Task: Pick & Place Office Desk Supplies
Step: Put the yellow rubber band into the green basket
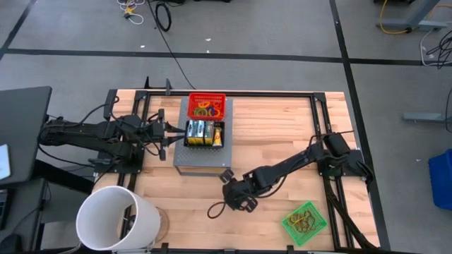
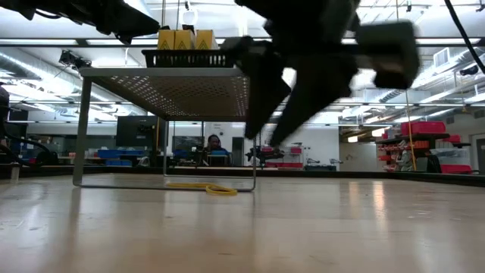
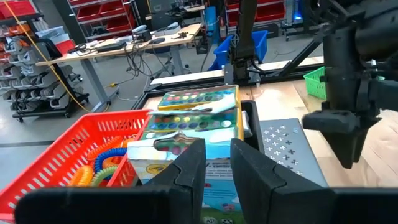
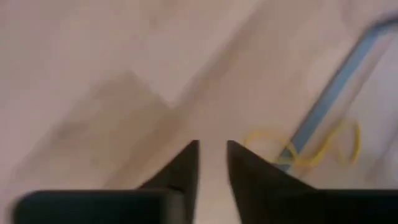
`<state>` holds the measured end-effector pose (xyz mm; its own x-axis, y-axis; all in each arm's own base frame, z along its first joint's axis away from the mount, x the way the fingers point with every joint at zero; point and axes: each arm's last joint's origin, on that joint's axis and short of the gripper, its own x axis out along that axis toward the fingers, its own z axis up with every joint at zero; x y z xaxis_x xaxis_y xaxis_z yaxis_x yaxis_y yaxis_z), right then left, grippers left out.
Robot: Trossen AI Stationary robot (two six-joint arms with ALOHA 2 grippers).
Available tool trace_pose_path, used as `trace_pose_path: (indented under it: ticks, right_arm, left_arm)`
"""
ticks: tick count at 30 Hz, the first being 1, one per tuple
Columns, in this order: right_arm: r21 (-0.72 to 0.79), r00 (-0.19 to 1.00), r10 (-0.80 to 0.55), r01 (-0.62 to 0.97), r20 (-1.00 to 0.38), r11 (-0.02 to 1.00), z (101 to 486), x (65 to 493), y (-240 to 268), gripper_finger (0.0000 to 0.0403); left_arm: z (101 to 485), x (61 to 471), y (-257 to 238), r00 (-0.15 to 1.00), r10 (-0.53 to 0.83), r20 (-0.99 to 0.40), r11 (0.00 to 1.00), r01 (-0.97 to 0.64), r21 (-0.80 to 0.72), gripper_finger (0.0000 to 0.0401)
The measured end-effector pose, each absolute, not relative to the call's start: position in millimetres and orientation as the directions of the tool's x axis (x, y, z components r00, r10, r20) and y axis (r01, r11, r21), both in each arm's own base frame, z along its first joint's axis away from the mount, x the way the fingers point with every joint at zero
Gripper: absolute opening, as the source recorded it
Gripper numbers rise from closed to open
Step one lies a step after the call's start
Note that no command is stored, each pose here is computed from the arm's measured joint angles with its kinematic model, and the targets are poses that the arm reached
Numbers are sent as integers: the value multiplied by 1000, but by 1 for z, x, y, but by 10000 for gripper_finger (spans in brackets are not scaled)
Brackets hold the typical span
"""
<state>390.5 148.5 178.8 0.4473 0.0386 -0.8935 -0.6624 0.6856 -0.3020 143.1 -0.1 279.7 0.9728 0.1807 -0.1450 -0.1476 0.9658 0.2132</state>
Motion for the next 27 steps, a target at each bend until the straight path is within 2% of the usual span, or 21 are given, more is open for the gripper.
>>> trace_pose_path:
  ticks: [2, 5, 6, 9, 19, 22, 27]
  right_arm:
    - [-310, 454, 18, -638, -891, 705, 176, 394, 146, 102]
    - [-334, 445, -38, -610, -895, 719, 166, 396, 141, 27]
    - [-348, 450, -54, -603, -891, 718, 165, 397, 140, 14]
    - [-400, 484, -102, -567, -869, 720, 163, 401, 140, 7]
    - [-460, 467, -214, -514, -858, 724, 144, 410, 123, 2]
    - [-432, 437, -200, -534, -877, 726, 140, 413, 112, 3]
    - [-328, 386, -92, -608, -918, 723, 134, 414, 104, 19]
  left_arm:
    - [280, 143, 0, 973, 181, -145, 966, -148, 212, 84]
    - [280, 143, 0, 973, 181, -145, 966, -148, 211, 84]
    - [280, 143, 0, 973, 181, -146, 966, -148, 211, 84]
    - [279, 143, 0, 972, 181, -148, 967, -148, 209, 84]
    - [278, 143, 0, 970, 181, -161, 966, -145, 212, 84]
    - [278, 143, 0, 970, 181, -161, 966, -145, 213, 84]
    - [277, 143, 0, 970, 181, -165, 968, -145, 206, 84]
